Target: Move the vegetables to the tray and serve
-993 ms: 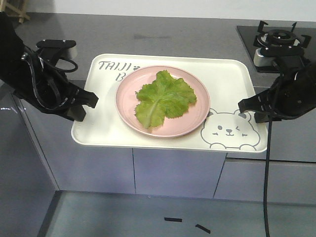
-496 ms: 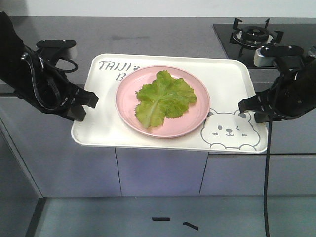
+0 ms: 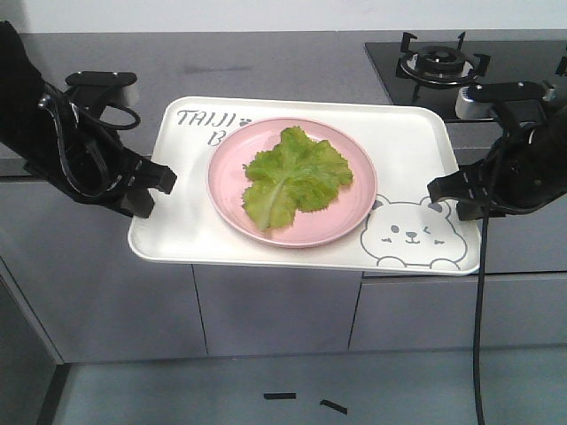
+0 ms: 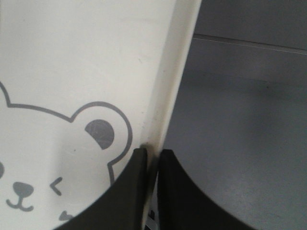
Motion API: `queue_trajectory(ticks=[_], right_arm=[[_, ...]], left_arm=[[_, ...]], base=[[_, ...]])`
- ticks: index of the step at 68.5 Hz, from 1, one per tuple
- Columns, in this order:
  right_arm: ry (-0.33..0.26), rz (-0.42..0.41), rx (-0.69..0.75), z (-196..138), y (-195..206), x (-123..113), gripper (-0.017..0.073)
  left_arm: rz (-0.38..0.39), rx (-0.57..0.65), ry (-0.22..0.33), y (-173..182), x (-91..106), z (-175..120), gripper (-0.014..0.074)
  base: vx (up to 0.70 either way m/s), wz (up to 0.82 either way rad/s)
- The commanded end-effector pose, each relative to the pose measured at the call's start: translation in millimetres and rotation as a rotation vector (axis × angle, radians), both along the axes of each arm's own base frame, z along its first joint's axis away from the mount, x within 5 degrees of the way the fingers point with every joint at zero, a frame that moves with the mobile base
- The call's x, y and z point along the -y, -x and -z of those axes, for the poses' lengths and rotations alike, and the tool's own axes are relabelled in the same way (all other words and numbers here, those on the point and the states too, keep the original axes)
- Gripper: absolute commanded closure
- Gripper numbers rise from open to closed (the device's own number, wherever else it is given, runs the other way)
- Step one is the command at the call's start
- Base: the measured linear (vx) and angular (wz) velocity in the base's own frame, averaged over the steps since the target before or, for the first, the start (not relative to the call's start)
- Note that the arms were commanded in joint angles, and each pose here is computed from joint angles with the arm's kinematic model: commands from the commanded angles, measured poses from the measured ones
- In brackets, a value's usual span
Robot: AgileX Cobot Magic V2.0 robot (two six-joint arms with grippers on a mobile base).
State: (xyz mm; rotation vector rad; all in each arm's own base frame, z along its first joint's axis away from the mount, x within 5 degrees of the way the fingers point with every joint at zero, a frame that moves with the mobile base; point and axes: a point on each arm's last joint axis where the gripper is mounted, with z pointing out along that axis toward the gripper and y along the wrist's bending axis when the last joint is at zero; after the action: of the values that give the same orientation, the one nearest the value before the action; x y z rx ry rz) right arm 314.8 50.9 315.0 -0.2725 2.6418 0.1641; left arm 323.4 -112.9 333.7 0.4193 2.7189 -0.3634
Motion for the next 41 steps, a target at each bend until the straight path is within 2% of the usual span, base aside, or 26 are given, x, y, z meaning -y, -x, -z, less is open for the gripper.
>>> queue_trajectory(ticks=[1,41], right_arm=[[-0.077,-0.05,0.113,-25.6,4.9,-11.0,0.0565],[-0.077,-0.05,0.113,-25.6,4.9,-11.0,0.0565]], left_arm=[[0.029,0.126,0.169,10.0,16.5,-33.8,0.0599],[0.029,0.126,0.169,10.0,16.5,-33.8,0.0599]], base=[[0.02,-0.03],[0.02,0.07]])
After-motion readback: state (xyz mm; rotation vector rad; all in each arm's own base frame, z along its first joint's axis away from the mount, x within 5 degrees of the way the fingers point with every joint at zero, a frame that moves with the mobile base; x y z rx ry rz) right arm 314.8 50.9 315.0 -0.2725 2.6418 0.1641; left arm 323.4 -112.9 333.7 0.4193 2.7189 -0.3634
